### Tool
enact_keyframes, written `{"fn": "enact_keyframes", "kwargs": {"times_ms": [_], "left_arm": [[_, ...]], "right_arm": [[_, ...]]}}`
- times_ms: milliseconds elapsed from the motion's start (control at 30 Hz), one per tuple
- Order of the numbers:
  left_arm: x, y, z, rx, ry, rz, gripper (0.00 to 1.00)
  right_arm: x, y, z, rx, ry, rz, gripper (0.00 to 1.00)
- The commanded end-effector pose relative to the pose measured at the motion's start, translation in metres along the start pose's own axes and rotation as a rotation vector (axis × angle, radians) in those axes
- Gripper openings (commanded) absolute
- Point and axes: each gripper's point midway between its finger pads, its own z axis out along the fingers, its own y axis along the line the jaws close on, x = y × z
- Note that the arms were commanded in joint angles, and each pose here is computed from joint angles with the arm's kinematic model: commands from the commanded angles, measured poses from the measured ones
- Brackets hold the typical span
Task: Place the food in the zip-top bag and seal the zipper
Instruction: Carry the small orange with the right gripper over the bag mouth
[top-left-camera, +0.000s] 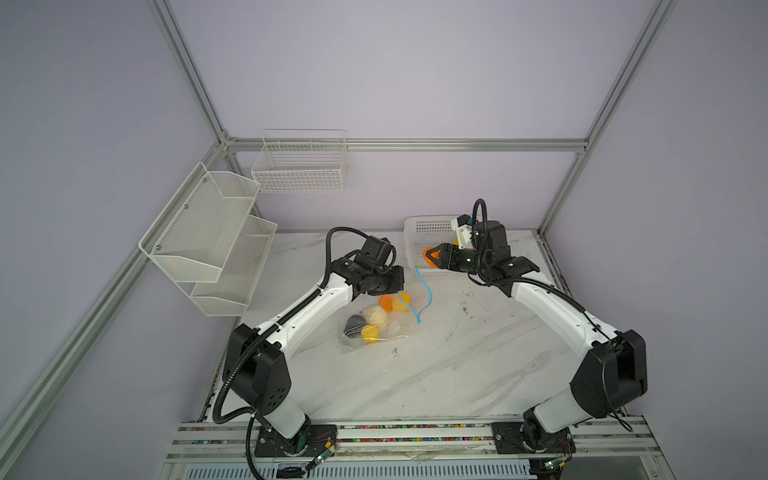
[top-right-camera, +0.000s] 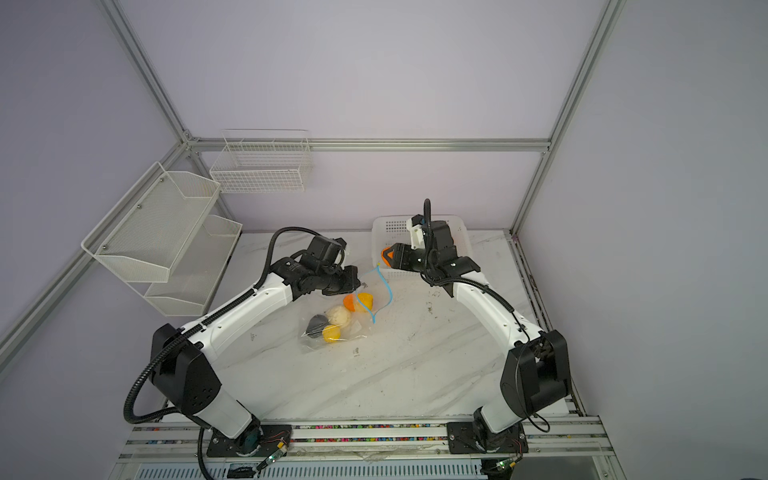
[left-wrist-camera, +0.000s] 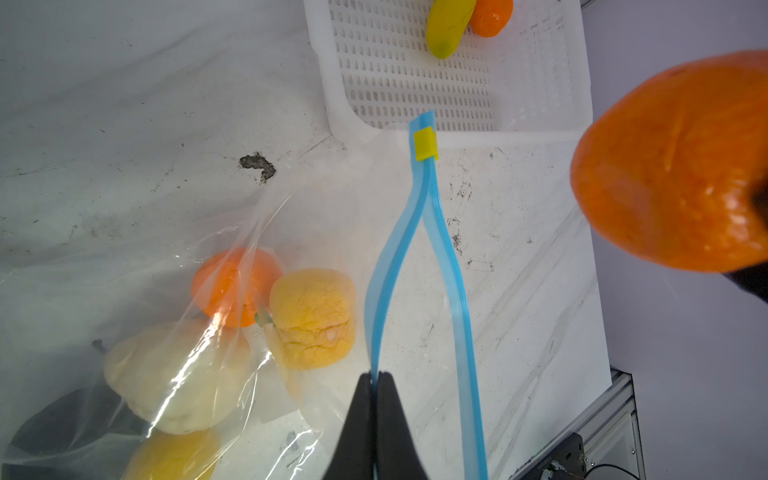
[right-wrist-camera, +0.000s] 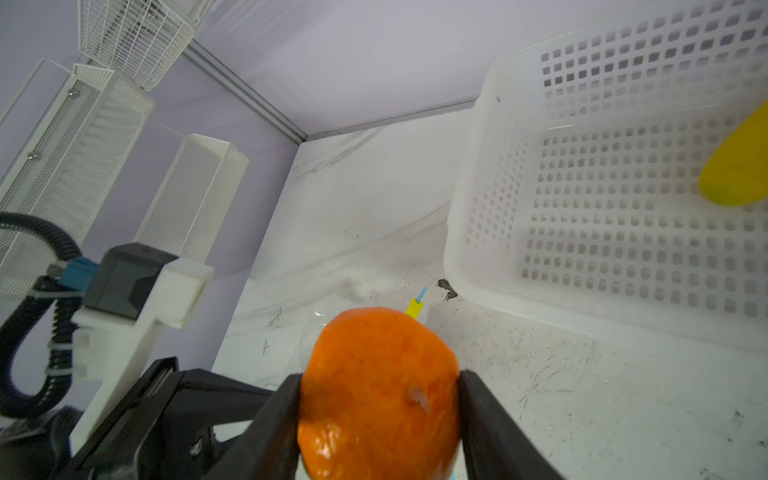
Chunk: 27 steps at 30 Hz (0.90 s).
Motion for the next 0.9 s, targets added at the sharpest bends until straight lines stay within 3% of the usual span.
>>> {"fn": "enact_keyframes", "kwargs": {"times_ms": [0,867], "left_arm": [[-0.023,-0.02,-0.018,0.063,-0.076,0.017,0.0],[-0.028,-0.036,-0.037,0.096,-0.116,0.032,0.0]], "right_arm": [[0.022,0.011,-0.005,-0.028,0.066,0.009,0.58],[0.113,0.039,0.015,-0.094,0.304,-0.03,0.58]]}}
